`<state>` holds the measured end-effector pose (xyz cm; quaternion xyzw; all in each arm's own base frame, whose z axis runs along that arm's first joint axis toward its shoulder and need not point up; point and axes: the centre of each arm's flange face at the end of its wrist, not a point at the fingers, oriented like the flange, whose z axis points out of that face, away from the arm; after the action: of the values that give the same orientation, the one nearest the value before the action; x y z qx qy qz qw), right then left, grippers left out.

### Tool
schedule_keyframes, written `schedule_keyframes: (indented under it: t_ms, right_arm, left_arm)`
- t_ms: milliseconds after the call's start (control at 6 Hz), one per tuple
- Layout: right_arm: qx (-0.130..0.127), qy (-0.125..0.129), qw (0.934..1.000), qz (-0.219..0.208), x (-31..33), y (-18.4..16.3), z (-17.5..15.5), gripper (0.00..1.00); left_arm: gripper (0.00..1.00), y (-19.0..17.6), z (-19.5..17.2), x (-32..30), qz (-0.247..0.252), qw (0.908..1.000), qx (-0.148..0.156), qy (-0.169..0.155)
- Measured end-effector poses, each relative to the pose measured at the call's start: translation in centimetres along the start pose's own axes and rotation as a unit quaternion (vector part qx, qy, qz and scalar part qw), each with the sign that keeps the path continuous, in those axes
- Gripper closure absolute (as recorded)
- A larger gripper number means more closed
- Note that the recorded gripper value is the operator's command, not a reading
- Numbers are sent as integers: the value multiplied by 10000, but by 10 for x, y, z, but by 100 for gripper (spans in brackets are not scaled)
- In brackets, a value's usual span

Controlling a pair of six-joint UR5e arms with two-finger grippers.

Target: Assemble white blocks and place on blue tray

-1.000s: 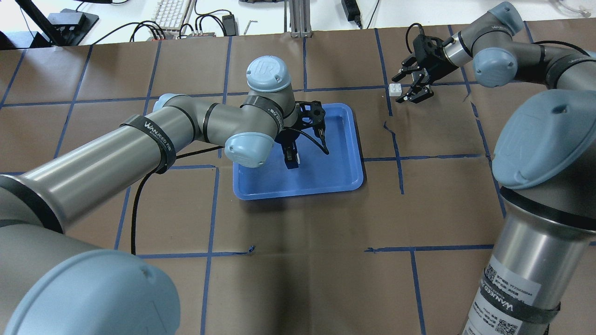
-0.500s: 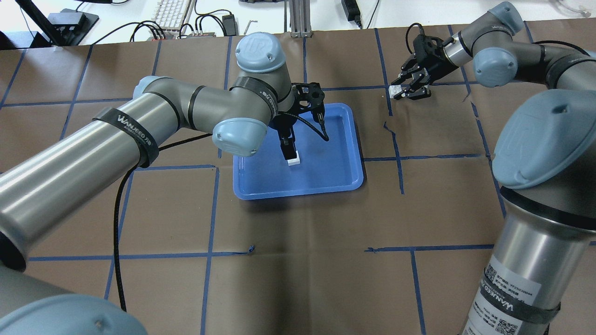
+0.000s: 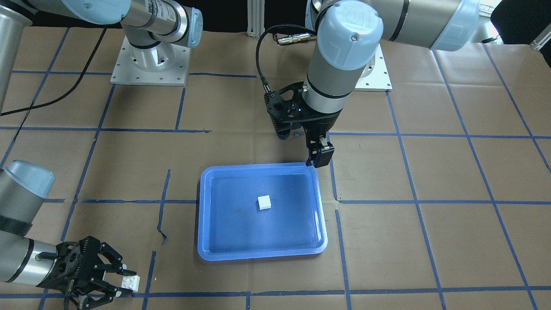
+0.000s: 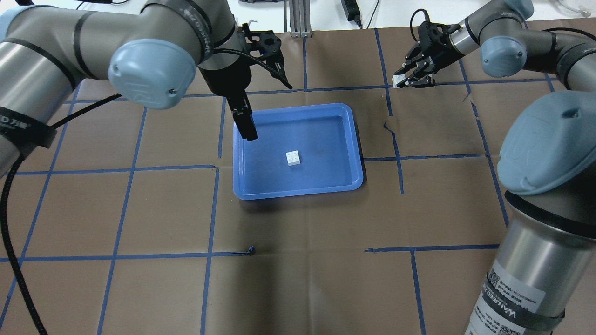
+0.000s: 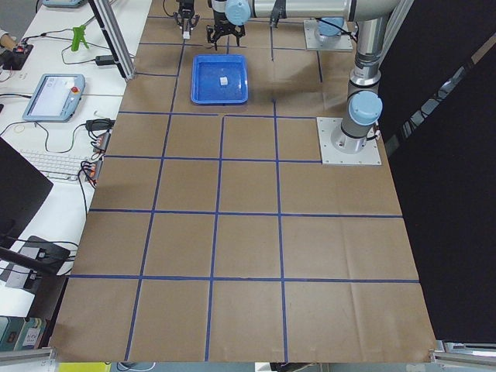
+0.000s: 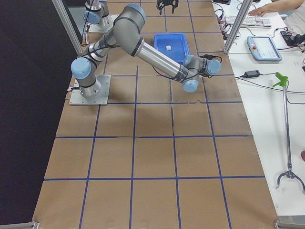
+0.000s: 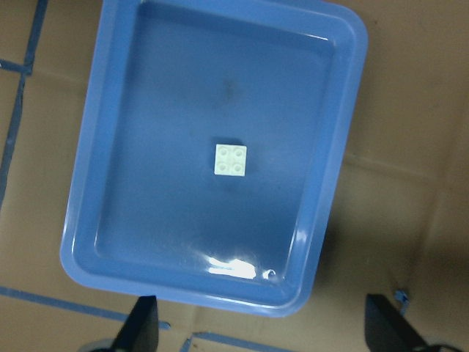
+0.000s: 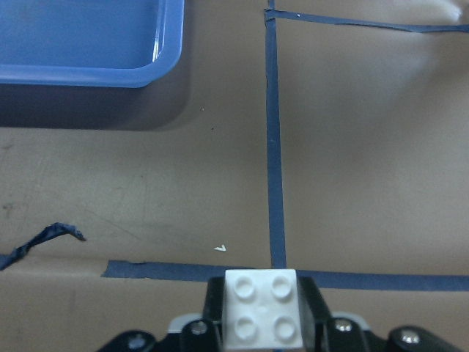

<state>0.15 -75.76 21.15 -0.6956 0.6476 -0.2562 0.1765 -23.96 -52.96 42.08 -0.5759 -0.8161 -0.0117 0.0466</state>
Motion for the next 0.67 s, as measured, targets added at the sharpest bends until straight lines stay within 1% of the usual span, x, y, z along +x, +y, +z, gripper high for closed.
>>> schedule_keyframes:
  t_ms: [167, 333, 500, 667]
  right_arm:
    - [-16, 44, 10000, 60, -4, -15, -18, 74]
    - [2, 51, 9998, 168, -13, -28, -30, 74]
    - [62, 2, 9996, 281, -34, -43, -33, 74]
    - [106, -42, 9992, 389, -63, -59, -28, 74]
  left_arm:
    - [1, 28, -8, -6, -586, 9983, -27, 64]
    - [1, 51, -15, -13, -1241, 9922, -13, 59]
    - [1, 67, -24, -13, -1805, 9836, 12, -10]
    - [1, 80, -34, -13, -2450, 9694, 6, -134]
